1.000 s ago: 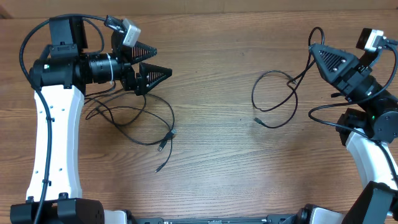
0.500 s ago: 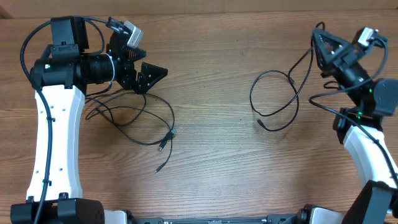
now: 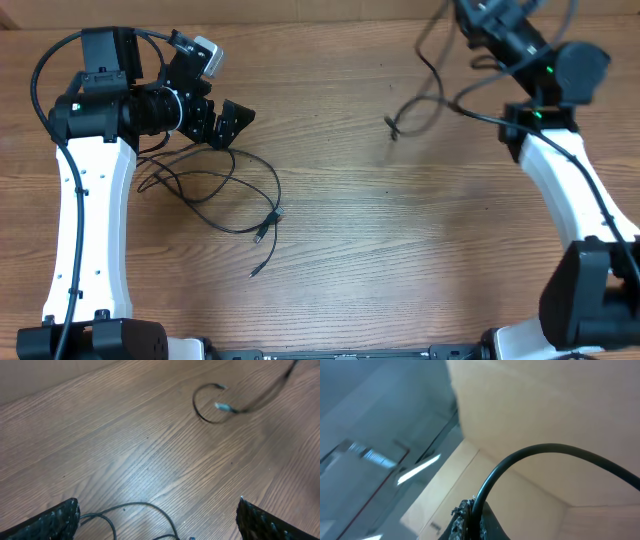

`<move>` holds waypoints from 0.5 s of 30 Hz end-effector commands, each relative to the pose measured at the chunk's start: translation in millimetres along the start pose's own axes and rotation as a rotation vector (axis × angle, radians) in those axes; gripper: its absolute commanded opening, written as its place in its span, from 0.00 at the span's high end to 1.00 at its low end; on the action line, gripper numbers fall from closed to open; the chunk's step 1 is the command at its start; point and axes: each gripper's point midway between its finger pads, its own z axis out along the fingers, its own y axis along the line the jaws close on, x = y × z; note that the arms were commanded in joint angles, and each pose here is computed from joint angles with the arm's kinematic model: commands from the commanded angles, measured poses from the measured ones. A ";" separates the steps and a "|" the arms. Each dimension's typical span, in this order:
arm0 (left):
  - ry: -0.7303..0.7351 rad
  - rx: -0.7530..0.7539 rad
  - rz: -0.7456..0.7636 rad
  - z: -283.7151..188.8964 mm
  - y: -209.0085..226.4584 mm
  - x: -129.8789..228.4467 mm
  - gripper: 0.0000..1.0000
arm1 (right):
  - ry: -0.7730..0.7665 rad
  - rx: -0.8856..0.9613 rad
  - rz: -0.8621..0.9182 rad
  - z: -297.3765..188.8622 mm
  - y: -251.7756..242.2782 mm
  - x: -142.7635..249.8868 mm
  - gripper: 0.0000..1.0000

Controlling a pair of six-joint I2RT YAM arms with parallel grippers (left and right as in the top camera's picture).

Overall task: Untangle cables
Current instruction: 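Carry the held cable up-right with the right gripper and drop it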

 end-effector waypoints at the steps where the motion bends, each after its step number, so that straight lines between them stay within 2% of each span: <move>1: -0.007 -0.019 0.011 -4.4 -1.7 -4.0 0.01 | -0.008 -0.081 -0.049 24.1 31.2 -2.3 0.96; 6: -0.007 -0.019 0.011 -4.4 -1.7 -4.0 0.01 | 0.000 -0.171 -0.149 38.2 77.2 -5.8 0.96; 8: -0.007 -0.019 0.011 -4.4 -1.7 -4.0 0.01 | -0.008 -0.155 -0.209 39.8 81.2 -12.4 0.96; 11: -0.007 -0.019 0.011 -4.4 -1.7 -4.0 0.00 | -0.033 -0.026 -0.242 35.9 53.8 -31.5 0.96; 15: -0.007 -0.019 0.011 -4.4 -1.7 -4.0 0.00 | -0.118 0.220 -0.284 7.8 -7.3 -73.5 0.96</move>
